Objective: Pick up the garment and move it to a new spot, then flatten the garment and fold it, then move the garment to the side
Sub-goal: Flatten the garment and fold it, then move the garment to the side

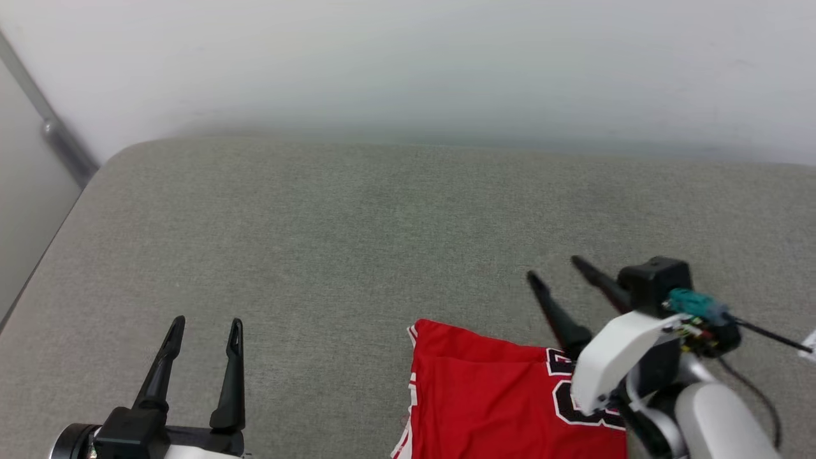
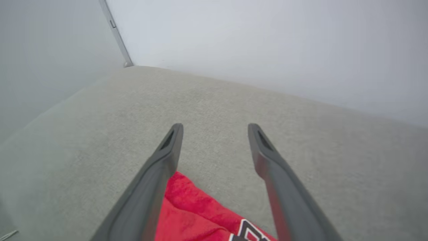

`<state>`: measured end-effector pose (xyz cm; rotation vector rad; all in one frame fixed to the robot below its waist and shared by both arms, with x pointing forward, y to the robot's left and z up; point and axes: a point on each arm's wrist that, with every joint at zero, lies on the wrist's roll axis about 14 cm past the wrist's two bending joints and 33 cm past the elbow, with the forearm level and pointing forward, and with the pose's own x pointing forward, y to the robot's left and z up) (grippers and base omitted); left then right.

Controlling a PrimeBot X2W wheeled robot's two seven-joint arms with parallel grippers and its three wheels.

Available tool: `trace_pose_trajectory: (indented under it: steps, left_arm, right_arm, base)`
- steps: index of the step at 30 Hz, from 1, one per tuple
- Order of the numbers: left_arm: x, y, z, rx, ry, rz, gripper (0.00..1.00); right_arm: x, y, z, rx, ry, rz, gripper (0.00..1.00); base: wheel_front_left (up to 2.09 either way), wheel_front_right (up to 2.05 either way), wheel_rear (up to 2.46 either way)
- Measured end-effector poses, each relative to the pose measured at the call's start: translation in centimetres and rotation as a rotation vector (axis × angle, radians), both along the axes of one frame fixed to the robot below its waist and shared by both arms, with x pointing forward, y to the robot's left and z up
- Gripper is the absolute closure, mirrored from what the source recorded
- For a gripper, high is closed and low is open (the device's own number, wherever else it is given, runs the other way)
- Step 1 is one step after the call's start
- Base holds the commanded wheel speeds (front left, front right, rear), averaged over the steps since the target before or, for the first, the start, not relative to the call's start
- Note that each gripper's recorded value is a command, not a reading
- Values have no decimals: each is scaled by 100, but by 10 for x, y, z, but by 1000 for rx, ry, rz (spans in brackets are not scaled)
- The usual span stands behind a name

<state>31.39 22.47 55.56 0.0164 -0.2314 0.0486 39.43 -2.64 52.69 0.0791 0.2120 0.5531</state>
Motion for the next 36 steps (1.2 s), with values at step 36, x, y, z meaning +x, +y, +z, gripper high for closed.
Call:
trace_pose_trajectory:
  steps: [36]
  left_arm:
    - [23,-37,-2,-24,3,-112,0]
  right_arm:
    - [-13,-132,37,-83,-417,-398,0]
  base:
    - [0,0,0]
